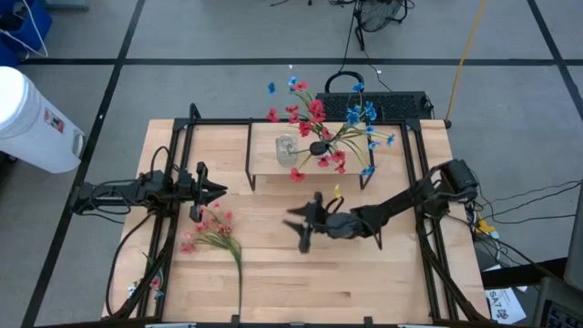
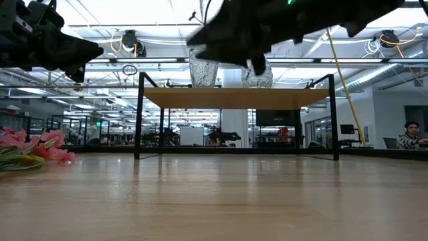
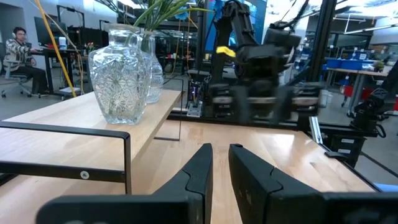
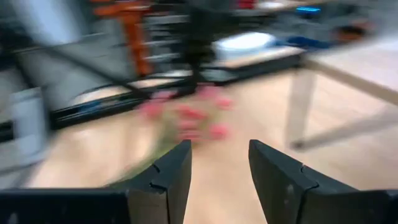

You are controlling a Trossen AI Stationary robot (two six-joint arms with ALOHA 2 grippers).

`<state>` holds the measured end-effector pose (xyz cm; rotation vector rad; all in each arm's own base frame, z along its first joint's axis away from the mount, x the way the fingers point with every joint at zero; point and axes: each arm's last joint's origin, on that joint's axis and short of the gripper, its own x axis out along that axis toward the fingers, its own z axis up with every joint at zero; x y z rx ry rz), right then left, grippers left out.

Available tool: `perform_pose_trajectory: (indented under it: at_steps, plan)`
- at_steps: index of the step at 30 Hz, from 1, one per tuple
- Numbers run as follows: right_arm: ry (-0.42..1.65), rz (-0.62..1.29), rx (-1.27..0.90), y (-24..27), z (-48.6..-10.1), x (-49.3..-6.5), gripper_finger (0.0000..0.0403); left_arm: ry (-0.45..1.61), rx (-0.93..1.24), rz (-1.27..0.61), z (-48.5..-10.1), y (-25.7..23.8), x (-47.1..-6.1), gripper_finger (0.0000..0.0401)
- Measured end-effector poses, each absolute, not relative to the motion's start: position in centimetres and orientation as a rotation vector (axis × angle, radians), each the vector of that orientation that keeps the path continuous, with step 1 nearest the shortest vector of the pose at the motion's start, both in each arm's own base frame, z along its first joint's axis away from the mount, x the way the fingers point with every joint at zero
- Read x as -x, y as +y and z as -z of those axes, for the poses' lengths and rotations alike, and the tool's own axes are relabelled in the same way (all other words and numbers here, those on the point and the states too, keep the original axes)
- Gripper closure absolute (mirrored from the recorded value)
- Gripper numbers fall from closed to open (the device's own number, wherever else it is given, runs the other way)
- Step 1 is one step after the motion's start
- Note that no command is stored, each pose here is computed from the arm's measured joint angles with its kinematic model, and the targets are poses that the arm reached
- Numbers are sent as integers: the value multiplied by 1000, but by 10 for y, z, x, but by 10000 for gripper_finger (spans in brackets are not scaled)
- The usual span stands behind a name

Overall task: Pick and place flowers into a vace then onto a shelf
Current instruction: Put the pink flowers into the left transparent vase on the shelf

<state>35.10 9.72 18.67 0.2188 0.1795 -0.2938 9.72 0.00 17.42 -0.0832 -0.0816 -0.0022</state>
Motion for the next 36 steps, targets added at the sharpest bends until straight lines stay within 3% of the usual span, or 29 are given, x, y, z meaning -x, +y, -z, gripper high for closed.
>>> perform_pose_trajectory:
  at_steps: [3, 12, 21, 36]
  plan:
    - [199, 384, -287, 88, -181, -351, 252, -82, 83, 2, -174, 0, -97, 343]
    - [150, 310, -357, 93, -185, -353, 252, -82, 83, 2, -174, 0, -97, 343]
    - [171, 369, -376, 96, -163, -357, 252, -82, 83, 2, -174, 0, -97, 343]
    - [159, 335, -413, 100, -161, -358, 252, -82, 83, 2, -174, 0, -97, 343]
